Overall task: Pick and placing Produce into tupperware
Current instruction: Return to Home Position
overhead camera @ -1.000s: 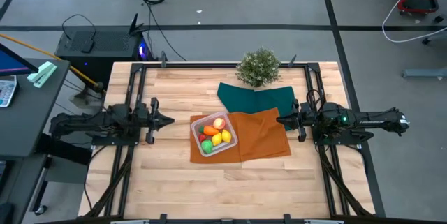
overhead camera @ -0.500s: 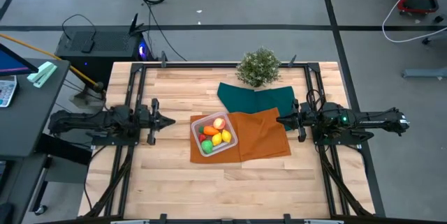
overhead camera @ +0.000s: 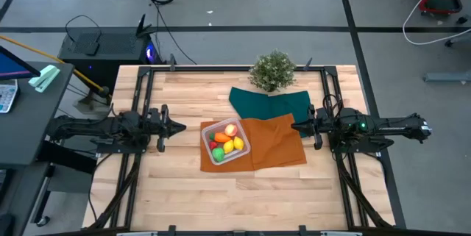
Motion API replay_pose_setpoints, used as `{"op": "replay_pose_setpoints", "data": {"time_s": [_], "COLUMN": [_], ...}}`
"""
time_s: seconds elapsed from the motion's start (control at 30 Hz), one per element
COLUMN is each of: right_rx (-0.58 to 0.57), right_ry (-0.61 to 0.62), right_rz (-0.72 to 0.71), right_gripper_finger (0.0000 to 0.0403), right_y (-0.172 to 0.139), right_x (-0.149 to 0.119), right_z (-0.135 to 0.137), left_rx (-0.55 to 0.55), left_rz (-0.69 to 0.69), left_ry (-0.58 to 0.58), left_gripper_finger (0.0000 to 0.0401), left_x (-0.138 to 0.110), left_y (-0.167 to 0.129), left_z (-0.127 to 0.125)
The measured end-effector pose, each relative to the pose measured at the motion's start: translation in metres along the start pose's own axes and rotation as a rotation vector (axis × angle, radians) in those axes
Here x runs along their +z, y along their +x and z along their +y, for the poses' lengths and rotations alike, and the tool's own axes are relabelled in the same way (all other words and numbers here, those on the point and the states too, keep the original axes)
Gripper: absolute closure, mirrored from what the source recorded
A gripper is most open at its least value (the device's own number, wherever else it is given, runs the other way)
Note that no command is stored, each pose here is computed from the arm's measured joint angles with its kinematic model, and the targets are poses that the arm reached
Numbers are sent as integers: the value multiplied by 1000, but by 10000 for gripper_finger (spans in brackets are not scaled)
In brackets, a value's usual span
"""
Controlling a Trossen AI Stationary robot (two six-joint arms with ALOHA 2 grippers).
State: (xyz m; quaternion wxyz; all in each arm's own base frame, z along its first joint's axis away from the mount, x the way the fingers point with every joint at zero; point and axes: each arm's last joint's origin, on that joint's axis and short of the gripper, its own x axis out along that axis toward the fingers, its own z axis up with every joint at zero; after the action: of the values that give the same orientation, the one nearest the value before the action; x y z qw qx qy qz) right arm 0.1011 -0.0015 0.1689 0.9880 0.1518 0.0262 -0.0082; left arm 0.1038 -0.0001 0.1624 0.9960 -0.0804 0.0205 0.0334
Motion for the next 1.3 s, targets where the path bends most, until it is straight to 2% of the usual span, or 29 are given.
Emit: {"op": "replay_pose_setpoints", "data": {"time_s": [0.33,0.67,1.0,1.3], "right_rx": [0,0,0,0], "right_ry": [0,0,0,0], "right_rz": [0,0,0,0], "right_gripper_finger": [402,402,402,402], "right_y": [0,0,0,0], "right_x": [0,0,0,0], "right_z": [0,0,0,0], "left_rx": [-3,-6,-7,-7], "left_rz": [-14,-17,-19,-19], "left_ry": [-5,-3,-4,-4], "left_gripper_finger": [376,365,378,365], "left_x": [1,2,2,2], "left_y": [0,0,0,0], "left_z": [0,0,0,0]}}
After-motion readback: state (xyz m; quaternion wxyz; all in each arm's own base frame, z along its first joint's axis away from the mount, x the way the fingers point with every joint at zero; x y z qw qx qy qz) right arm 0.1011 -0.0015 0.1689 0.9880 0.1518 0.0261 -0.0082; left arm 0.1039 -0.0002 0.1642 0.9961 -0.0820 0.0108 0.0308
